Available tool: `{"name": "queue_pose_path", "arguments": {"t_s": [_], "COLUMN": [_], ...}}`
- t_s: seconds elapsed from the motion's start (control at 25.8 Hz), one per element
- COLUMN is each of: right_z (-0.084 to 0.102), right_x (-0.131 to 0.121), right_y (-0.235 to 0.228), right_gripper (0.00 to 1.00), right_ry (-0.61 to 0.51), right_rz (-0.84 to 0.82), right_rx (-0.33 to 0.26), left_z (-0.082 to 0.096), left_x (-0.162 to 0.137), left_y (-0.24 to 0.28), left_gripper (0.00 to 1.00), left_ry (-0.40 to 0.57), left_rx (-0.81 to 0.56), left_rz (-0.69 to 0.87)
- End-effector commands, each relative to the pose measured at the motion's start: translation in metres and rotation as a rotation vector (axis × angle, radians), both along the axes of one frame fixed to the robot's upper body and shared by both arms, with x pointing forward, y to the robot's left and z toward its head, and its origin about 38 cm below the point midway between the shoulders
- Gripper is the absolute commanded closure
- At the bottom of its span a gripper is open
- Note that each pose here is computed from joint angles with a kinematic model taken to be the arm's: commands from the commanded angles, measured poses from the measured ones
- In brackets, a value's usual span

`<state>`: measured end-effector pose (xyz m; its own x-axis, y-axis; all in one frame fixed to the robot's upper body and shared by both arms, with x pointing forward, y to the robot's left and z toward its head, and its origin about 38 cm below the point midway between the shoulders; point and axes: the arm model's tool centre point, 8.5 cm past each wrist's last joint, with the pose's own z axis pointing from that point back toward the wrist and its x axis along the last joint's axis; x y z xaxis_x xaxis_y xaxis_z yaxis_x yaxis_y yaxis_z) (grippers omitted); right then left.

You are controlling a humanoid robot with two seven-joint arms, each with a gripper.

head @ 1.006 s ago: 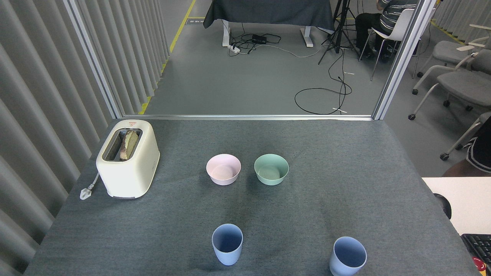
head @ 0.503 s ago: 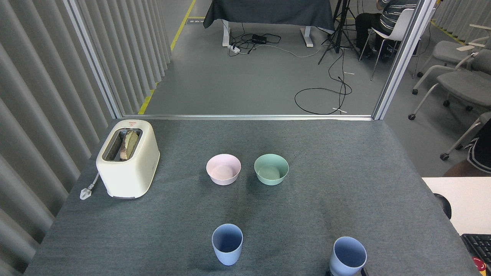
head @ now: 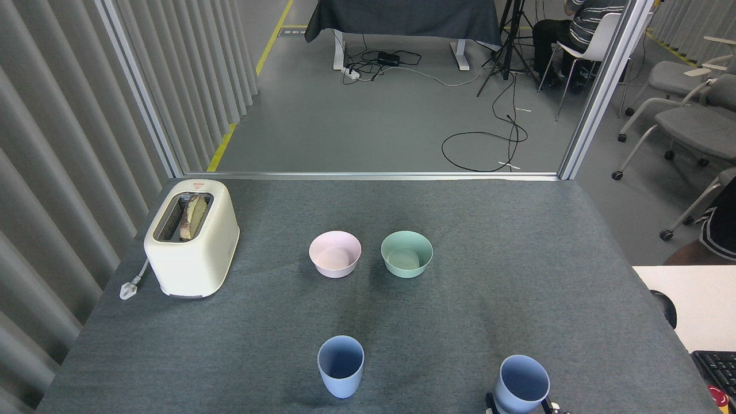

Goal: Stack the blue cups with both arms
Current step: 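Grasp the other blue cup with the right gripper and lift it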

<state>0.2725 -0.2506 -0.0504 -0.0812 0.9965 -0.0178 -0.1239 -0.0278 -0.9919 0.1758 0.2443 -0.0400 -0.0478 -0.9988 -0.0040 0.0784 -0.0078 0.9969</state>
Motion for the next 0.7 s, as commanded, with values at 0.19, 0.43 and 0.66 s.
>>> {"name": "queue_pose_path", "arguments": {"t_s": [0.19,0.43,0.66], "right_z": [-0.001,0.040,0.099], "right_x": [0.002,0.022,0.092], "right_y": [0.003,0.011,0.081], "right_gripper": [0.29,0.37,0.37], "right_ry": [-0.001,-0.131,-0.231], "right_rz": [0.017,0.026,0.190], "right_rx": [-0.040,-0.038,-0.035], "left_z": [0.000,0.002,0.002], "left_x": [0.000,0.000,0.001], "left_y": [0.000,-0.001,-0.001], "left_gripper": [0.00,0.00,0.00], "left_ry": [0.002,-0.021,-0.025], "left_rx": [0.000,-0.004,-0.005], "left_rz": [0.000,-0.002,-0.002]}}
